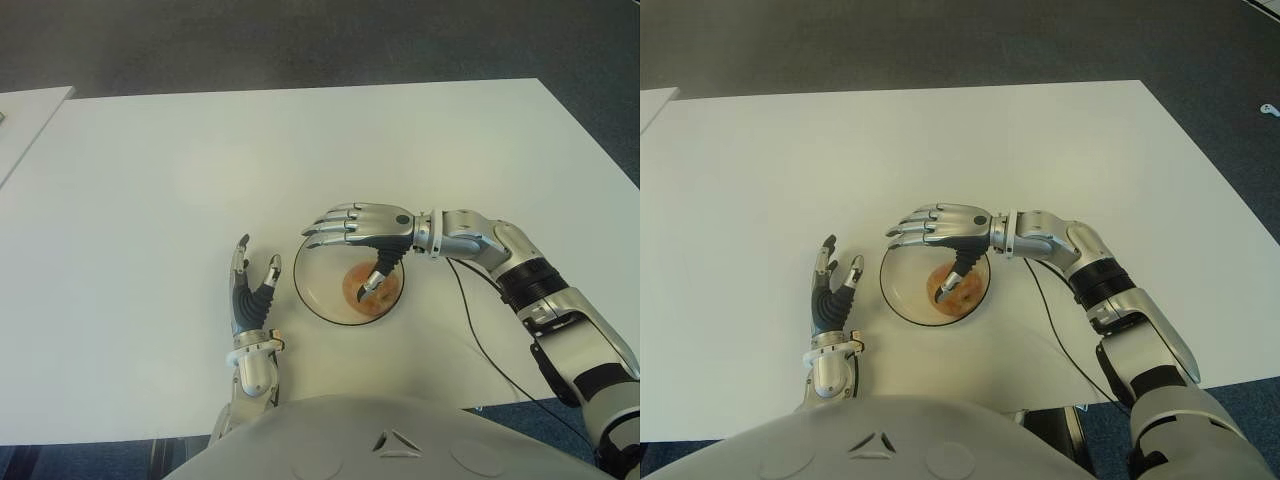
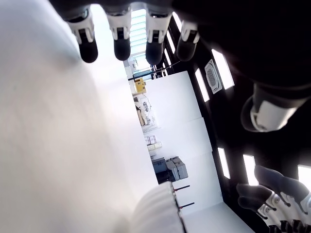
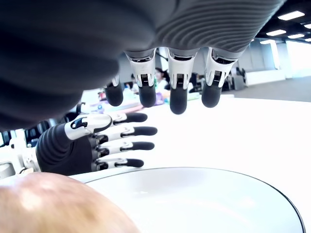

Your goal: Put the apples into the plate.

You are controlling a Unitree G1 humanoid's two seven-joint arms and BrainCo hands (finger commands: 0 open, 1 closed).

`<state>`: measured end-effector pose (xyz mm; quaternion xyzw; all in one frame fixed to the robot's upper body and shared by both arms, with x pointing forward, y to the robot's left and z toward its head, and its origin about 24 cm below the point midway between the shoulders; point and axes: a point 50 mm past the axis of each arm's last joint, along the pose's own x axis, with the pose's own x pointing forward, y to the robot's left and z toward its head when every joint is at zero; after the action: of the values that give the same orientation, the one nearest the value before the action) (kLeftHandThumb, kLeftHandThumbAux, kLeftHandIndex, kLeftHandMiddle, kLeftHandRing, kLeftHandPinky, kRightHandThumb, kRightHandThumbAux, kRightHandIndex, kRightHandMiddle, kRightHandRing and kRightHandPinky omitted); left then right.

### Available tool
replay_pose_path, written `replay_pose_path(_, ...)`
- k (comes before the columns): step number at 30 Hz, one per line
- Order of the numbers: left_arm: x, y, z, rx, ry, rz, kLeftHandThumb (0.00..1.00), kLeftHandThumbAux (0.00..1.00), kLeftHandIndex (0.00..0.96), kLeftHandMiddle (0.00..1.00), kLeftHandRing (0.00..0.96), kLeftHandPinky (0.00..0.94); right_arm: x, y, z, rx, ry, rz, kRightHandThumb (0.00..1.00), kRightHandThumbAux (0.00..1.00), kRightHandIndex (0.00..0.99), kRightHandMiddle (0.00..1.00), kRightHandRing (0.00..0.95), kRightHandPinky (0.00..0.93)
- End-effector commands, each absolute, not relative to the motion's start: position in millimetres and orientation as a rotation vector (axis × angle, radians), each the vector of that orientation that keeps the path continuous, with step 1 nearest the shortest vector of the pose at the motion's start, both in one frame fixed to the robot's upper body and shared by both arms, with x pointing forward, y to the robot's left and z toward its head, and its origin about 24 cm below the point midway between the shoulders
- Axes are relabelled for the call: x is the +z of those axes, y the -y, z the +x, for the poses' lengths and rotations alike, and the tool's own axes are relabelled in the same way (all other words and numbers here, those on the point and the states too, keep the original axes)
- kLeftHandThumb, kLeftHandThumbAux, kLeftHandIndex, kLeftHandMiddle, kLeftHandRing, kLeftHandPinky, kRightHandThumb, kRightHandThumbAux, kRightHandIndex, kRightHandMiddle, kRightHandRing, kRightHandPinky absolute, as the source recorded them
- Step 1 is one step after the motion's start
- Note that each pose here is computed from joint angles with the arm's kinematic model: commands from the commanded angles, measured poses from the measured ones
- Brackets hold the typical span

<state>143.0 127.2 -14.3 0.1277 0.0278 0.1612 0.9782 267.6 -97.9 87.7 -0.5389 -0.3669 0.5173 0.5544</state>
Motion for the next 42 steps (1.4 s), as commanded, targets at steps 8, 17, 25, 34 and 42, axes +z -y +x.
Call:
replay_pose_path(8,-14,-122,148,0.325,-0.071,0.237,0.0,0.404,0.074,0.072,0.002,0.0,90,96,271,1.226,0.866,-1.295,0.135,0.266,0.0,0.0,0.0,0.0)
replay_pose_path(17,-14,-122,149,0.325,-0.08,0.244,0.0,0.4,0.07,0.067,0.002,0.0,94,94,275,1.203,0.867,-1.27,0.146,0.269,0.0,0.0,0.0,0.0)
replay_pose_path(25,-12,-117,149,0.349,-0.061,0.255,0.0,0.386,0.079,0.059,0.0,0.0,102,88,307,1.052,0.678,-1.112,0.164,0.245,0.0,0.0,0.0,0.0)
replay_pose_path(34,-11,-113,148,0.364,-0.069,0.23,0.0,0.357,0.118,0.067,0.003,0.0,102,94,335,0.853,0.421,-0.729,0.188,0.203,0.0,0.0,0.0,0.0)
replay_pose_path(42,-11,-113,146,0.356,-0.095,0.183,0.0,0.354,0.128,0.04,0.0,0.0,80,126,333,0.628,0.314,-0.454,0.179,0.21,0.0,0.0,0.0,0.0)
